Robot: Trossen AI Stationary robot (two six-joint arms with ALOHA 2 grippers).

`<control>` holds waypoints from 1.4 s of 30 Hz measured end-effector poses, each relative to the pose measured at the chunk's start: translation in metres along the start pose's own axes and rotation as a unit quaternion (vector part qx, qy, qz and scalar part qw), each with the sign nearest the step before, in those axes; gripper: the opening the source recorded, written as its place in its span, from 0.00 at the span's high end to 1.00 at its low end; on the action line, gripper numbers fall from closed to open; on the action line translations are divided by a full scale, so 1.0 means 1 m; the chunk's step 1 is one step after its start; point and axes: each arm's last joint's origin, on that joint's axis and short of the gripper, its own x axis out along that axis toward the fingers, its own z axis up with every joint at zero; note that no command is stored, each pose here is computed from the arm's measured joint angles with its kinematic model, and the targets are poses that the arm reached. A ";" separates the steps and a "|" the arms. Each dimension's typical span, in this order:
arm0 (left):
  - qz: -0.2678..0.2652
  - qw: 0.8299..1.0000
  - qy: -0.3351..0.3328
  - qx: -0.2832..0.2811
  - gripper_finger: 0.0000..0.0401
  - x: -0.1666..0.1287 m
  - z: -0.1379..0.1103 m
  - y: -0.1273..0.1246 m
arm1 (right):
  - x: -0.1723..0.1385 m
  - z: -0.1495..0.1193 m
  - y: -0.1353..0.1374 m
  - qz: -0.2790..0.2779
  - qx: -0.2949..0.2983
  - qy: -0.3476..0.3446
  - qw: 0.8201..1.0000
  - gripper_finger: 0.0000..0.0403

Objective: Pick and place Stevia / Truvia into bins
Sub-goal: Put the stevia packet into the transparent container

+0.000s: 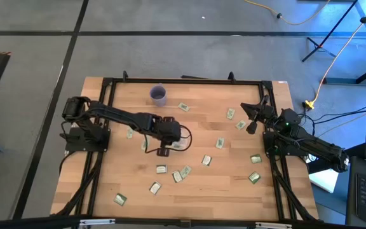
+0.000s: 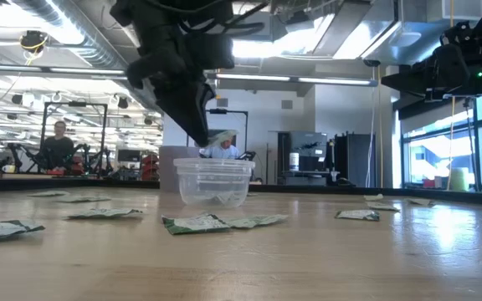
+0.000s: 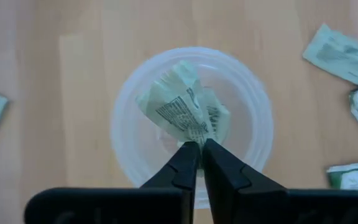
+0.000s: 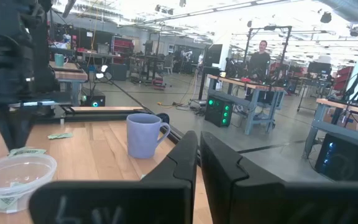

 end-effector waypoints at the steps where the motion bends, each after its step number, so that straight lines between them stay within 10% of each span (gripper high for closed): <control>1: -0.002 1.000 0.001 0.000 0.96 0.002 0.000 0.000 | 0.000 0.000 0.000 0.000 0.000 0.000 1.000 0.94; 13: -0.007 0.998 0.053 0.021 0.95 0.032 -0.008 -0.003 | 0.000 0.000 0.000 0.000 0.000 0.000 1.000 0.94; 26: 0.007 1.000 0.004 0.011 0.79 -0.019 -0.004 0.002 | 0.000 0.000 0.000 0.000 0.000 0.000 1.000 0.94; 42: 0.047 0.973 0.125 -0.189 0.77 -0.030 -0.053 0.000 | 0.000 -0.001 0.000 0.001 0.001 0.005 1.000 0.94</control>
